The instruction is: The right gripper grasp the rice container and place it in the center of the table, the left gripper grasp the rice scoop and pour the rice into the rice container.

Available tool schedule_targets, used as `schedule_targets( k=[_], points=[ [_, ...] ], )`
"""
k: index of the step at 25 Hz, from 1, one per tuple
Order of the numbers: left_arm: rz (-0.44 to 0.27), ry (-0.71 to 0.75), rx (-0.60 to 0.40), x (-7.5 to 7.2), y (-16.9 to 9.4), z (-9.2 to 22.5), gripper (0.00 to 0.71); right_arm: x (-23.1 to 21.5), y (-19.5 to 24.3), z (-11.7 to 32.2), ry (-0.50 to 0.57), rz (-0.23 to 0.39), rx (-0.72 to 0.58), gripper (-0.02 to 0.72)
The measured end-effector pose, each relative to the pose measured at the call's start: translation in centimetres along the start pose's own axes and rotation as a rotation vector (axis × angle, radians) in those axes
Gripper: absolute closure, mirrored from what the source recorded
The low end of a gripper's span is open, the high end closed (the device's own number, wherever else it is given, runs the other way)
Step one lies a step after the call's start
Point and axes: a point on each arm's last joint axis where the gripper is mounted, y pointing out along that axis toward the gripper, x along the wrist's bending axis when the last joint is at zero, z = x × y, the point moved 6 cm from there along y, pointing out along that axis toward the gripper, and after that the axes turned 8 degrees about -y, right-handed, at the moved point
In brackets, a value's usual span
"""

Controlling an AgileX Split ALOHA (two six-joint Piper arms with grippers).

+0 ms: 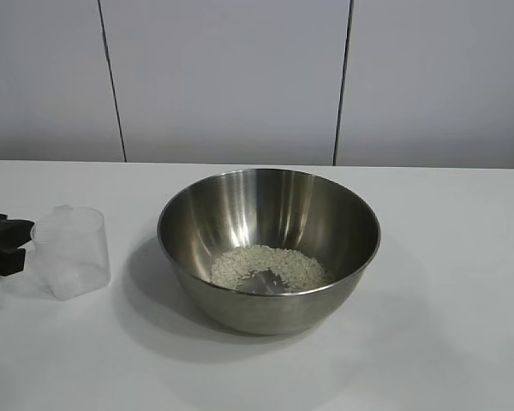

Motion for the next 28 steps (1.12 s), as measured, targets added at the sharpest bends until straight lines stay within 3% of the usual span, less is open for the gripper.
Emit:
schedule_targets(
  k=[5,10,14,20,28],
  points=[
    [-0.071,-0.110,-0.057,1.7,-0.6,-1.8,0.352,0.0,0.0,0.0,0.000,0.000,0.000,0.188],
    [-0.163,-0.188,-0.096,5.4,-2.2,-4.9,0.340,0.0,0.0,0.0,0.000,0.000,0.000,0.188],
    [-0.168,-0.208,-0.142,7.3,-4.6,-8.4,0.340,0.0,0.0,0.0,0.000,0.000,0.000,0.188],
    [-0.150,-0.113,-0.214,5.4,-9.3,-14.0,0.340,0.0,0.0,0.0,0.000,0.000,0.000,0.188],
    [-0.224,0.016,-0.347,0.7,-18.8,-19.4,0.340,0.0,0.0,0.0,0.000,0.000,0.000,0.188]
  ],
)
